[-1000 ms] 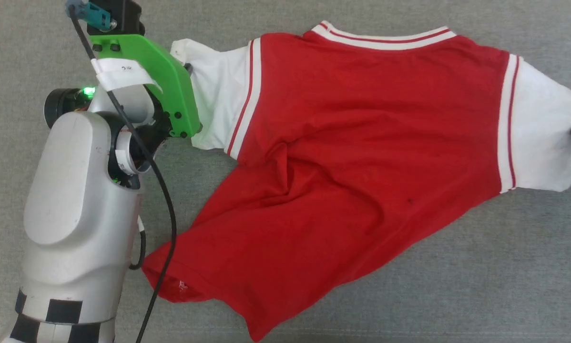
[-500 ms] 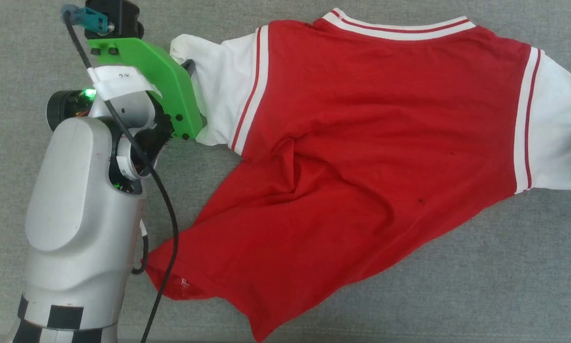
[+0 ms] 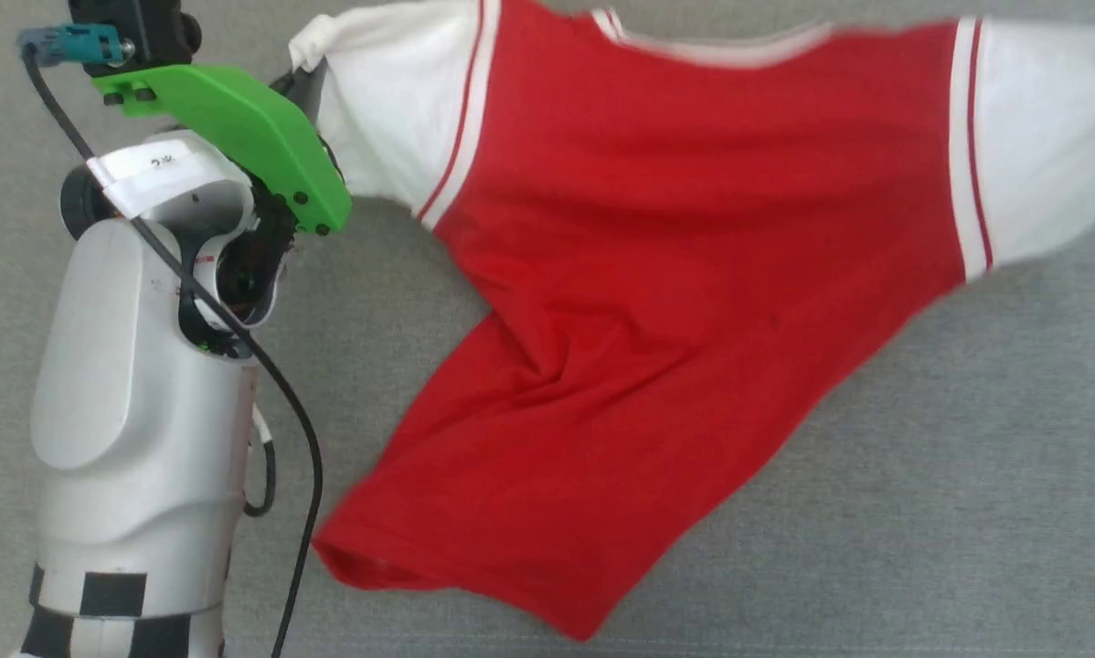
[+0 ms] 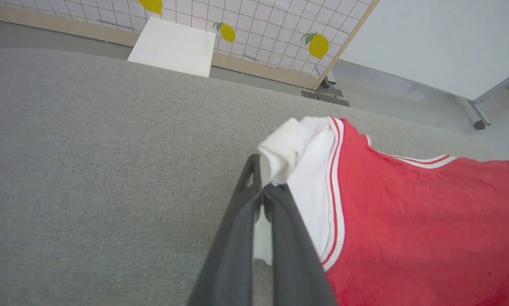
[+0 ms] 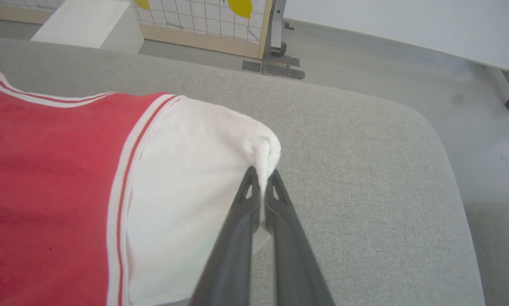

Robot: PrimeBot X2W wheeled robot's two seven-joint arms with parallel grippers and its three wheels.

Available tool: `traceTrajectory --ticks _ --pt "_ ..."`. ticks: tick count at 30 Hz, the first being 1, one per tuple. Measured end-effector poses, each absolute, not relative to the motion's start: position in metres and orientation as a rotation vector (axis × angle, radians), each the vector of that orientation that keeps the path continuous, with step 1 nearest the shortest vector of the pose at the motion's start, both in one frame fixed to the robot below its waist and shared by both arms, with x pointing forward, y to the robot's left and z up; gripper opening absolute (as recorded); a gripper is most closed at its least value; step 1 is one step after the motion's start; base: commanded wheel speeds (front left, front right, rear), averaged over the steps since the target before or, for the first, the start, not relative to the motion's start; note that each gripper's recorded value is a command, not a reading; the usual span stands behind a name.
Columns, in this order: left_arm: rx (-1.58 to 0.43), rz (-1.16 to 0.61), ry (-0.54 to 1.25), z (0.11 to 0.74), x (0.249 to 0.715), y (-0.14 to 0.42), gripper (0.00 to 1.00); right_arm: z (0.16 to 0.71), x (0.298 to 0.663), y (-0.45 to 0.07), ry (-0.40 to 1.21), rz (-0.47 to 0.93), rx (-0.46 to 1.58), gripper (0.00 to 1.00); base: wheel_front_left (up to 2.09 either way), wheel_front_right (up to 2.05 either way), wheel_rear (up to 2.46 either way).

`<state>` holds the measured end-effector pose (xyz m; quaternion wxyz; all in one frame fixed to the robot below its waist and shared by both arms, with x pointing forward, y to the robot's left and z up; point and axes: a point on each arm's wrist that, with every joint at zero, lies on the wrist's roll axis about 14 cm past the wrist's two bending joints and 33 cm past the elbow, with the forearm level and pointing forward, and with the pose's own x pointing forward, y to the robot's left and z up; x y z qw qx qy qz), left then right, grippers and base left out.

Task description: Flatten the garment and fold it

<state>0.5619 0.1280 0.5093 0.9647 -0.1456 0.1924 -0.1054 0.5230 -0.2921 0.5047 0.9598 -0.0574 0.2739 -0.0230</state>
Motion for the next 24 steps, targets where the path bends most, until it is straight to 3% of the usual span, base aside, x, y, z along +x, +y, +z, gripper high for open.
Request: traceTrajectory --ticks 8,15,24 --pt "-0.286 -0.212 0.115 0.616 0.556 0.138 0.0 0.629 0.523 -0.282 0.221 -0.023 -0.093 0.0 0.0 0.0 0.0" --pt "-0.276 -0.205 -0.134 0.715 0.53 0.152 0.0 0.72 0.497 -0.27 -0.03 0.007 -0.013 0.0 0.0 0.0 0.0" --pt "-0.267 -0.189 -0.322 0.793 0.498 0.166 0.0 0.793 0.469 -0.264 -0.221 0.025 0.045 0.0 0.0 0.0 0.0"
